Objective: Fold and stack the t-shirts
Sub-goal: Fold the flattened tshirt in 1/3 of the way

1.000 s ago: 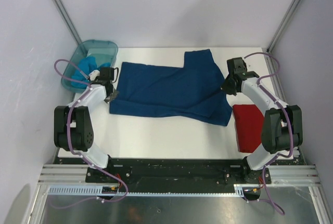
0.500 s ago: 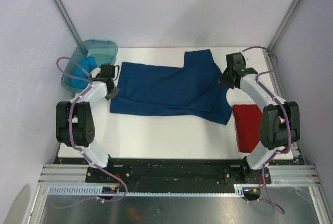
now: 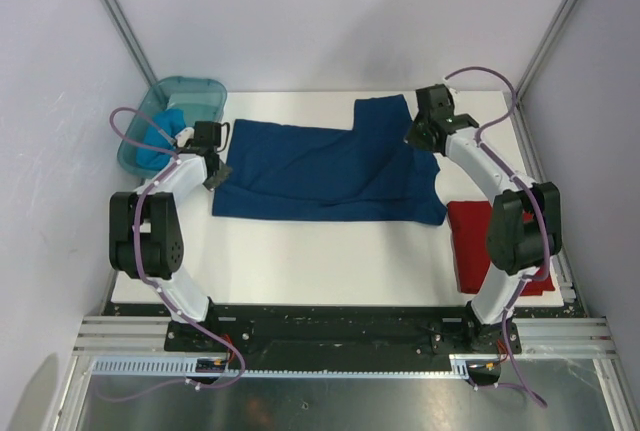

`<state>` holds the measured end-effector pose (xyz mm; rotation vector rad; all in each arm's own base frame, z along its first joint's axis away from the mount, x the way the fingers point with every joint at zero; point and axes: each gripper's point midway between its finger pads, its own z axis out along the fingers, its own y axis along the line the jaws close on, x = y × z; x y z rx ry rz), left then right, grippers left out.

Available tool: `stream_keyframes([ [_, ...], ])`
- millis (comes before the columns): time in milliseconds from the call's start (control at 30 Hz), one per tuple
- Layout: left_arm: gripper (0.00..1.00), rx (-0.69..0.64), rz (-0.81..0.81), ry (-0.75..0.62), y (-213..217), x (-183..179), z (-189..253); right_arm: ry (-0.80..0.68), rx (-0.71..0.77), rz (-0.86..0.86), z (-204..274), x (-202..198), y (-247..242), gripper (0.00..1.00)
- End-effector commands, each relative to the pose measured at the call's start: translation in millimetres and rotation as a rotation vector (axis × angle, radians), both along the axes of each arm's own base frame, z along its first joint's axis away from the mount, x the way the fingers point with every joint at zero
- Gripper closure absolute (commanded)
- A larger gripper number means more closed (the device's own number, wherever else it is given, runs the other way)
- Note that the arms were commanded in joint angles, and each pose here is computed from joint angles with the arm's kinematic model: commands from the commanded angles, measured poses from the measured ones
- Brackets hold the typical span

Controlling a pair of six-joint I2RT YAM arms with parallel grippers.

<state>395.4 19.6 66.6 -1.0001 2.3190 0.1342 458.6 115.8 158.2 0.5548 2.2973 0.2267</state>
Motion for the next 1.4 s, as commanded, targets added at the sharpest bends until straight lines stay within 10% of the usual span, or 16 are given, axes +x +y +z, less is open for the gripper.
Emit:
stream_keyframes([
  [0, 1.00, 0.007, 0.008, -0.056, 4, 14, 15, -0.037, -0.072, 0.045, 16, 14, 19, 1.00],
  [1367, 1.00, 0.019, 0.062, -0.101, 16, 5, 28, -0.019, -0.144, -0.092, 14, -20, -32, 1.00],
])
